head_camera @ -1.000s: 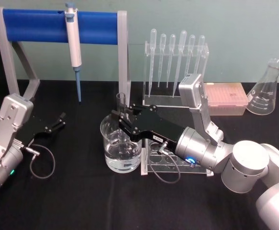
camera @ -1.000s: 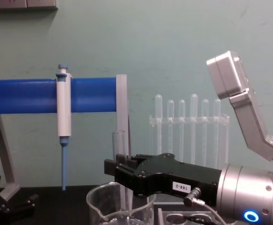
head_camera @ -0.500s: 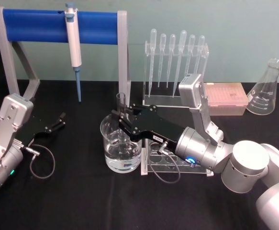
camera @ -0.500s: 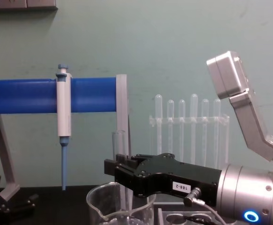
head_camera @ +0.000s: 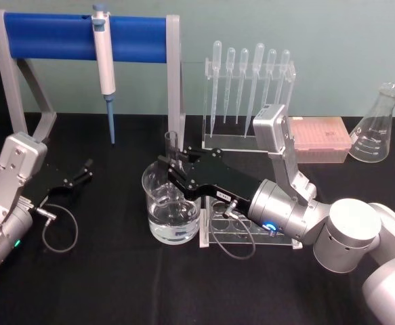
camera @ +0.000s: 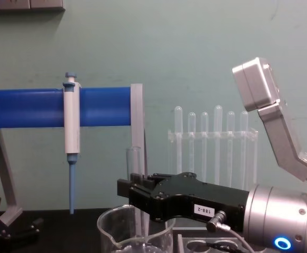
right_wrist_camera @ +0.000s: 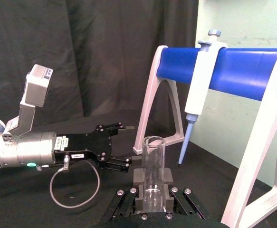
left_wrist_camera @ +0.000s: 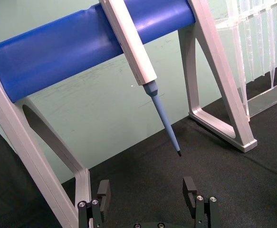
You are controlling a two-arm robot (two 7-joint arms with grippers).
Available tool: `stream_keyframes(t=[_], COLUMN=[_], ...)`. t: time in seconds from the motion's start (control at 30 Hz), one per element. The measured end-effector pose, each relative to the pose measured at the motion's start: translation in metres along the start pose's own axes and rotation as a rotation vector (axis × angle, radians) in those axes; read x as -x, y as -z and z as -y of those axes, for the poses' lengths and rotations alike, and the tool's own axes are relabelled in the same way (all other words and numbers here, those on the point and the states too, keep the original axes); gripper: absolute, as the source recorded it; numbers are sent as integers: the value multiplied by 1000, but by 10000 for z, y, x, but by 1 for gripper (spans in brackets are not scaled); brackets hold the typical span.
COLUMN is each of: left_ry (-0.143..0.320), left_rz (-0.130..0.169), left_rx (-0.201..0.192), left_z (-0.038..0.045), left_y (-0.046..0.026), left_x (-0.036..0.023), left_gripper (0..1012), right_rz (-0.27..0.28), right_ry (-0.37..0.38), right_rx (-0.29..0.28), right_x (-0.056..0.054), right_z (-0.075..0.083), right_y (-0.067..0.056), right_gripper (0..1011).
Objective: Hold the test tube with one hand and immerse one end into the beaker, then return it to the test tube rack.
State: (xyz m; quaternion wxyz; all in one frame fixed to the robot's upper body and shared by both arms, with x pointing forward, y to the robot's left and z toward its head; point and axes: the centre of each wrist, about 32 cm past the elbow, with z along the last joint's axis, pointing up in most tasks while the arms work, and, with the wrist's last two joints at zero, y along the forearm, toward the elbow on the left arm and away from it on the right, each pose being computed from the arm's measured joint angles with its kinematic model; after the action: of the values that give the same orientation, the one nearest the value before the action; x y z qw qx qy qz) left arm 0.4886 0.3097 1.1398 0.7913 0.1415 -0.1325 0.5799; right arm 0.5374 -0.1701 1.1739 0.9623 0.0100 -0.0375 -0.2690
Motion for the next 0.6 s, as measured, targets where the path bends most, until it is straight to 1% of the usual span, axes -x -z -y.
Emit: stream_keyframes(t=[0.6], left_ry=[0], left_rz=[0], left_rx=[0], left_z=[0], left_y=[0], left_x=[0], left_gripper=[1000], right_rz=[0], right_ry=[0], right_rx=[0], right_x=[0], right_z=[0], right_y=[0], right_gripper=[225])
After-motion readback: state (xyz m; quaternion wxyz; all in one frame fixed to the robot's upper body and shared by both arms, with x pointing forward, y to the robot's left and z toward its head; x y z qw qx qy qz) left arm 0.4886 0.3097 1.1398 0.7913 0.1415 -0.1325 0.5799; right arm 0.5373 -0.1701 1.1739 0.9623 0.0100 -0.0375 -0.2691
